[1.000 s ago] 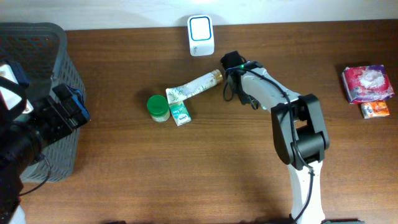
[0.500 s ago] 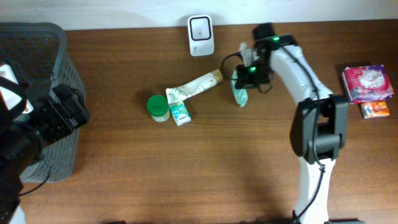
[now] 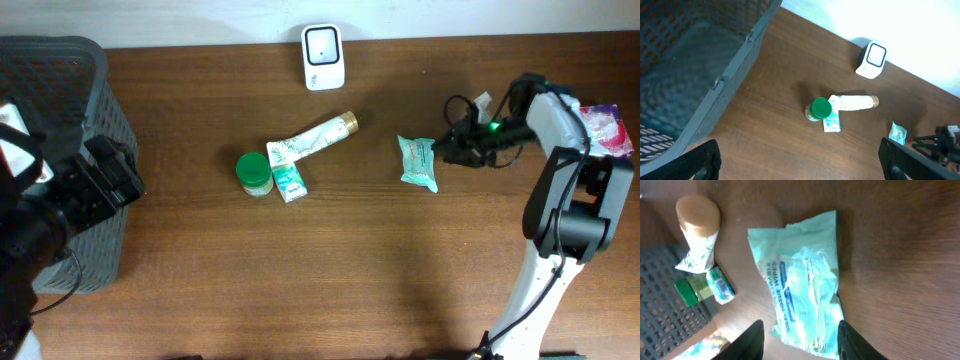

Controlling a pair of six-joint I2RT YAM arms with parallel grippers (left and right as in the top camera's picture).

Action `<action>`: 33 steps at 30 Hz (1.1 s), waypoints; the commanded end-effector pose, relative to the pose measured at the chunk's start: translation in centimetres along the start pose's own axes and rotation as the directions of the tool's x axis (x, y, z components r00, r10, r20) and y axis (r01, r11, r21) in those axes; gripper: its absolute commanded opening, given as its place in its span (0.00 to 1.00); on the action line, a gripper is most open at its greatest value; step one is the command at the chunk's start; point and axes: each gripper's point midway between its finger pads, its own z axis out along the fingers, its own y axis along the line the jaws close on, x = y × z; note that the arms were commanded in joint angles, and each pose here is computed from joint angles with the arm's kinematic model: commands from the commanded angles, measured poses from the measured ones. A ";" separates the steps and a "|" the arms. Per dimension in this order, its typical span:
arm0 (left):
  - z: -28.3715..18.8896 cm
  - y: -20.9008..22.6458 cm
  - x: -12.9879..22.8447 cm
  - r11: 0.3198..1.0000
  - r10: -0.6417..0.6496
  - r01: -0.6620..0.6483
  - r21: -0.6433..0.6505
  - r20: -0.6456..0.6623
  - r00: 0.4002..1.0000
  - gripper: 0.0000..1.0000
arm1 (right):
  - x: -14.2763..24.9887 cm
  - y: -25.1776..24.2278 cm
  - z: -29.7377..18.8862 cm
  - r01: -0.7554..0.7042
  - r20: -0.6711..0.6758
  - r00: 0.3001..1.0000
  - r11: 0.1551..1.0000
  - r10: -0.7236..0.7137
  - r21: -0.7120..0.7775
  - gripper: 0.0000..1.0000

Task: Scan the item barcode
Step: 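Set the wipes pack down at the right edge below the orange packet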

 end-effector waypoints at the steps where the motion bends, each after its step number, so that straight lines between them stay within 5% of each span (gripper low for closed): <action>1: 0.0 0.0 0.0 1.000 -0.014 0.014 0.002 -0.001 1.000 0.99 | -1.1 0.5 -2.3 0.058 0.026 0.997 0.973 -0.066 0.225 0.42; 6: 0.0 0.0 0.0 1.000 -0.014 0.014 0.002 -0.001 1.000 0.99 | 0.2 1.1 -0.4 0.174 -0.071 0.985 0.863 -0.160 0.473 0.42; 9: 0.0 0.0 0.0 1.000 -0.014 0.014 0.002 -0.001 1.000 0.99 | 1.2 1.3 1.2 0.279 -0.156 0.960 0.714 -0.234 0.642 0.45; 16: 0.0 0.0 0.0 1.000 -0.014 0.014 0.002 -0.001 1.000 0.99 | 2.3 -0.2 4.4 0.331 -0.208 0.943 0.652 -0.261 0.682 0.45; 19: 0.0 0.0 0.0 1.000 -0.014 0.014 0.002 -0.001 1.000 0.99 | 2.5 -0.9 5.3 0.332 -0.210 0.943 0.663 -0.259 0.671 0.13; 20: 0.0 0.0 0.0 1.000 -0.014 0.014 0.002 -0.001 1.000 0.99 | 2.3 -0.6 5.4 0.326 -0.197 0.944 0.672 -0.263 0.665 0.11; 26: 0.0 0.0 0.0 1.000 -0.014 0.014 0.002 -0.001 1.000 0.99 | -2.9 8.6 3.3 0.337 0.027 0.910 0.776 -0.414 0.533 0.04; 30: 0.0 0.0 0.0 1.000 -0.014 0.014 0.002 -0.001 1.000 0.99 | -9.4 18.7 0.5 0.389 0.377 0.762 0.838 -0.526 0.382 0.04; 33: 0.0 0.0 0.0 1.000 -0.014 0.014 0.002 -0.001 1.000 0.99 | -11.3 23.7 1.2 0.485 0.497 0.626 0.799 -0.601 0.355 0.04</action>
